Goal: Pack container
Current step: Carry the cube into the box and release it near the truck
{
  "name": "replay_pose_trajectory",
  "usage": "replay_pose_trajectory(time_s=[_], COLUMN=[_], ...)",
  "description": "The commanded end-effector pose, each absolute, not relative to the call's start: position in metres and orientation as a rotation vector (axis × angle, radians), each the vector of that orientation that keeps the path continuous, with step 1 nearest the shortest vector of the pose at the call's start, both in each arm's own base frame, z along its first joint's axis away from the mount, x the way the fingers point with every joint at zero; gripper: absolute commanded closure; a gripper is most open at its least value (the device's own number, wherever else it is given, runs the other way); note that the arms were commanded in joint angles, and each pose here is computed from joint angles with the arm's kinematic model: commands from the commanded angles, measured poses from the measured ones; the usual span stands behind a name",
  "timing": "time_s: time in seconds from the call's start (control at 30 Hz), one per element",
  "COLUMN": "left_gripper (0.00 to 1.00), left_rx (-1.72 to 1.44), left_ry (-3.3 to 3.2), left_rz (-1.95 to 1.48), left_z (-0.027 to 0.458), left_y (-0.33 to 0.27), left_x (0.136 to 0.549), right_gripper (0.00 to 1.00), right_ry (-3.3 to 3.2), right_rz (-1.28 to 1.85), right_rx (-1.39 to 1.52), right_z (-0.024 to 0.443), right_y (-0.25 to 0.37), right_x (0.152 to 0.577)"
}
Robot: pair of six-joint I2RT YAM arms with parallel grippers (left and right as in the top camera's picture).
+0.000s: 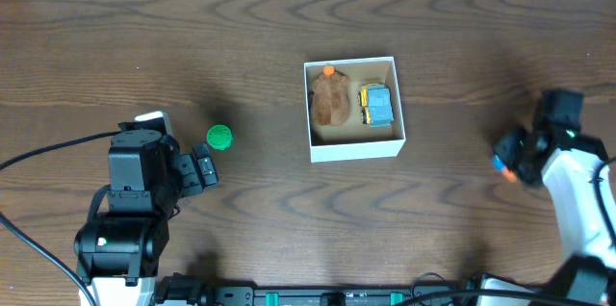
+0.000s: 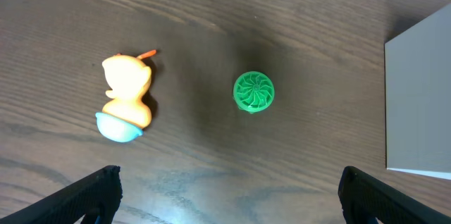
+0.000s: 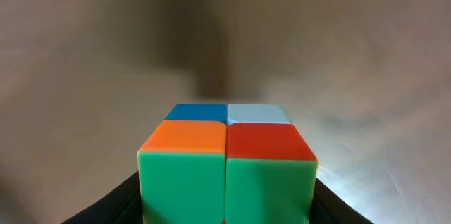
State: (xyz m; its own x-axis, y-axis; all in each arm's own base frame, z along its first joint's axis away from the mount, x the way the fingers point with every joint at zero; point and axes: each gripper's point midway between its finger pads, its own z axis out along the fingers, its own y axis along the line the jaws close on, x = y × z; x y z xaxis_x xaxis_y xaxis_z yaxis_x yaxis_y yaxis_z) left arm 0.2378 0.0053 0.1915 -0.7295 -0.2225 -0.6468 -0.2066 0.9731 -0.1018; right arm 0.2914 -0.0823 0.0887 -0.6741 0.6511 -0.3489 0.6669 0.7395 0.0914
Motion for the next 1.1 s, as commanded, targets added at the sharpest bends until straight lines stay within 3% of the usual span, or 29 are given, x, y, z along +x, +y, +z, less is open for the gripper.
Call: replay_pose_trajectory(time_s=[0.0,0.2,0.4,0.73,0.93,1.07], left_gripper=[0.02,0.02,0.02,0.02,0.02,0.02], left_rx=[-0.315,-0.315,-0.315,-0.315,-0.316,-0.315], left_ry=[2.391,2.391,2.391,2.391,2.391,2.391], left_rz=[-0.030,-0.030,-0.030,-0.030,-0.029,-0.030], left_z=[0.199,0.199,0.199,0.199,0.199,0.199], left_y=[0.007,0.007,0.007,0.007,0.007,0.007], left_x=[0.239,0.239,0.239,0.239,0.239,0.239], right_gripper=[0.99,0.99,0.99,0.99,0.98,0.93], right_ry=[2.538,2.460,2.472,2.645,2.675,2.690], right_rz=[0.002,0.135,0.241,0.195,0.177,0.168], right_rx=[0.612,0.087,-0.083,-0.055,-0.059,-0.060], right_z=[0.148,0.199,0.186,0.107,0.093,0.092], right_y=[-0.032,0.079,0.152,0.176,0.176,0.174], right_x=[0.328,0.351,0.345,0.356,0.356,0.353])
